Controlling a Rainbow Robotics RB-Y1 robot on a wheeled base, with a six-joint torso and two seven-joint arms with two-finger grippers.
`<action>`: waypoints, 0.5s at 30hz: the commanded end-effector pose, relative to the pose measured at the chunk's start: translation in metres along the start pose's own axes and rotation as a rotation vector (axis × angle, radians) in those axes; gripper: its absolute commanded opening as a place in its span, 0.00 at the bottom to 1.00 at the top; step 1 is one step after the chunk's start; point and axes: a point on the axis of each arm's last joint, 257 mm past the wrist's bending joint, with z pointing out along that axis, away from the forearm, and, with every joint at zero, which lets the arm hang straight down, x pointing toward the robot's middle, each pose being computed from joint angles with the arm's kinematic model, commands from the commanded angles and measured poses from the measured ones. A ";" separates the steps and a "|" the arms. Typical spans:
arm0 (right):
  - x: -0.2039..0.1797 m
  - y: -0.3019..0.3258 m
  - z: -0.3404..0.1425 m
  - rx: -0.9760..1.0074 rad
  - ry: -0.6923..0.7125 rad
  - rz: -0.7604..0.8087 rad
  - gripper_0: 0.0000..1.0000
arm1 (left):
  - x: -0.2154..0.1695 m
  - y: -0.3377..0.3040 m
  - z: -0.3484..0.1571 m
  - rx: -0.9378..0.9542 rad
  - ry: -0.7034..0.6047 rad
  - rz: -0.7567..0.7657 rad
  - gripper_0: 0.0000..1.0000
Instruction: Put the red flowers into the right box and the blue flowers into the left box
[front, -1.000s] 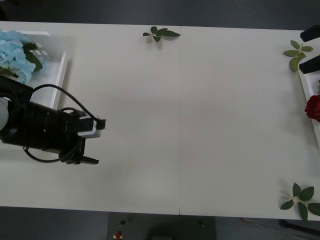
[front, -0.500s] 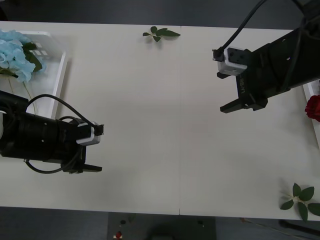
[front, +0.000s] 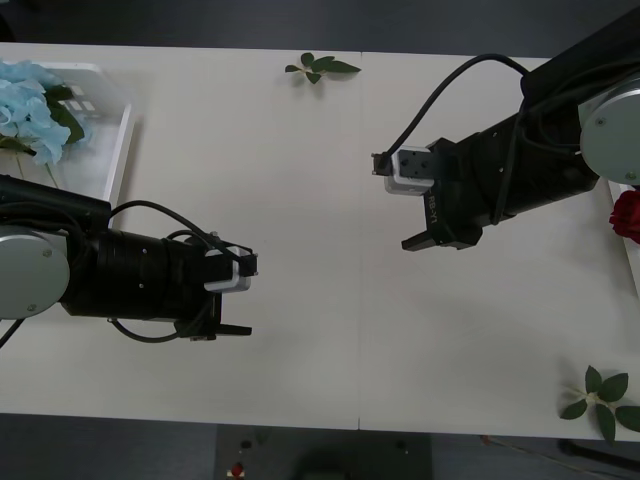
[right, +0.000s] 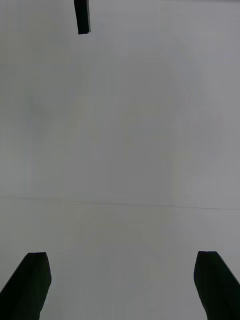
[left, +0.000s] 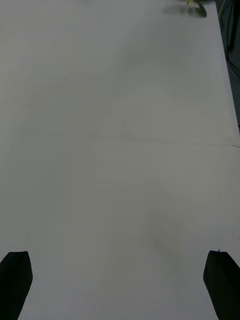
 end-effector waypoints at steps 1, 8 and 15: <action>0.008 -0.014 -0.006 0.037 0.014 0.031 0.84 | -0.003 0.017 -0.012 -0.049 0.009 0.034 1.00; 0.038 -0.020 -0.001 0.053 0.059 0.090 0.84 | 0.004 0.014 -0.009 -0.049 0.013 0.013 1.00; 0.073 -0.036 -0.007 0.093 0.096 0.175 0.84 | 0.005 0.013 -0.008 -0.047 0.011 0.002 1.00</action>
